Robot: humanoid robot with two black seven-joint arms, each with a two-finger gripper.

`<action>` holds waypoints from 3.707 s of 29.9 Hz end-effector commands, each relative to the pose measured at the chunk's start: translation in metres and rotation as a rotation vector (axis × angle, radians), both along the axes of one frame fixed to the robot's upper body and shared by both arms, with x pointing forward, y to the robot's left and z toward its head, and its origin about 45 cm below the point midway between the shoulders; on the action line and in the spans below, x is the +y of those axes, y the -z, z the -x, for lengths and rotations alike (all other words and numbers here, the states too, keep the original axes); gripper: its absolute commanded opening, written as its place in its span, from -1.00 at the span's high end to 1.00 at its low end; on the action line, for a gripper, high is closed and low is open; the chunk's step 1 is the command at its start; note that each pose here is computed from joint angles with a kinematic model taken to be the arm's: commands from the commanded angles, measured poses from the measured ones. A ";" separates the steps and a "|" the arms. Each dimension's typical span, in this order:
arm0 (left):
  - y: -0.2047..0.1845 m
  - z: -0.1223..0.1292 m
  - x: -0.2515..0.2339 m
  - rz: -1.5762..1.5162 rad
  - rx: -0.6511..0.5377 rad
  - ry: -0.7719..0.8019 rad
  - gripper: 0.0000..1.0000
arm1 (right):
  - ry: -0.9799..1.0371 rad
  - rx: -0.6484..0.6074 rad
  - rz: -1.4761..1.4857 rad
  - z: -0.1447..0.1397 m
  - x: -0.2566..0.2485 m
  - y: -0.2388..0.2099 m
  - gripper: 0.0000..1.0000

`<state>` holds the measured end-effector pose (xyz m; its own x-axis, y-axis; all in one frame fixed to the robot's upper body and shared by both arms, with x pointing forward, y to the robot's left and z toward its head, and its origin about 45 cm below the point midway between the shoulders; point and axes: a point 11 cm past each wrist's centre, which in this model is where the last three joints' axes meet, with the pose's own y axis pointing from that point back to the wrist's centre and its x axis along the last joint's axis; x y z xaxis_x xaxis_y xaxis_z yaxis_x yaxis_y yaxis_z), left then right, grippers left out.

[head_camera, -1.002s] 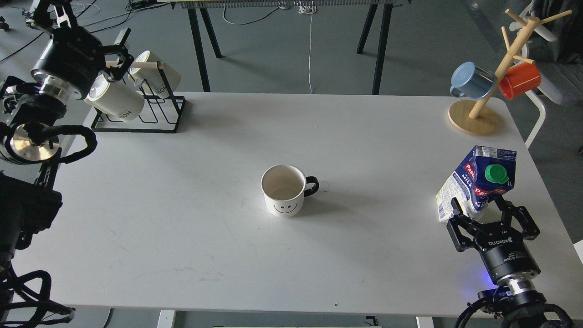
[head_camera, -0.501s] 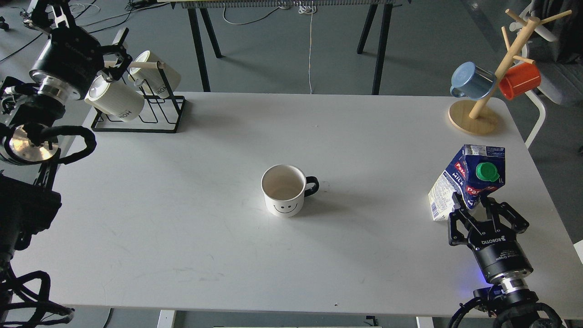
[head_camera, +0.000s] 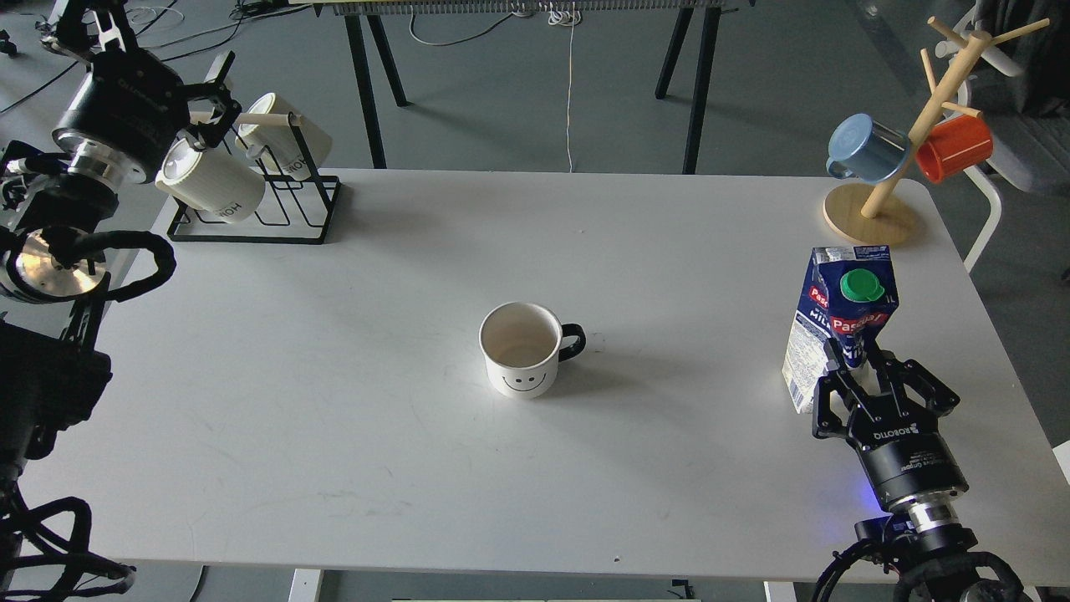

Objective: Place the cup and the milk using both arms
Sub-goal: 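Carry the milk carton with the right gripper beside the smiley mug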

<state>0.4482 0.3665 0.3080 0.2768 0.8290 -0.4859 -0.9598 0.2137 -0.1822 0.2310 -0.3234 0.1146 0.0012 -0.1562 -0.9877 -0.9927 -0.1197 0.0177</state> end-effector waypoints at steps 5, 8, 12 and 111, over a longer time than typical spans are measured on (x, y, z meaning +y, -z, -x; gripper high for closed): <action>0.000 0.000 0.000 0.000 0.000 -0.001 -0.99 | -0.017 -0.007 -0.002 0.000 0.006 -0.002 0.50; 0.000 0.000 0.000 0.000 -0.001 0.000 -0.99 | -0.032 -0.017 -0.010 -0.001 0.012 -0.005 0.50; 0.000 0.000 -0.001 0.000 0.000 0.001 -0.99 | -0.086 -0.041 -0.017 -0.002 0.031 -0.013 0.50; -0.003 0.001 0.008 -0.018 -0.002 -0.011 -0.99 | -0.449 -0.099 0.132 -0.023 0.175 0.004 -0.96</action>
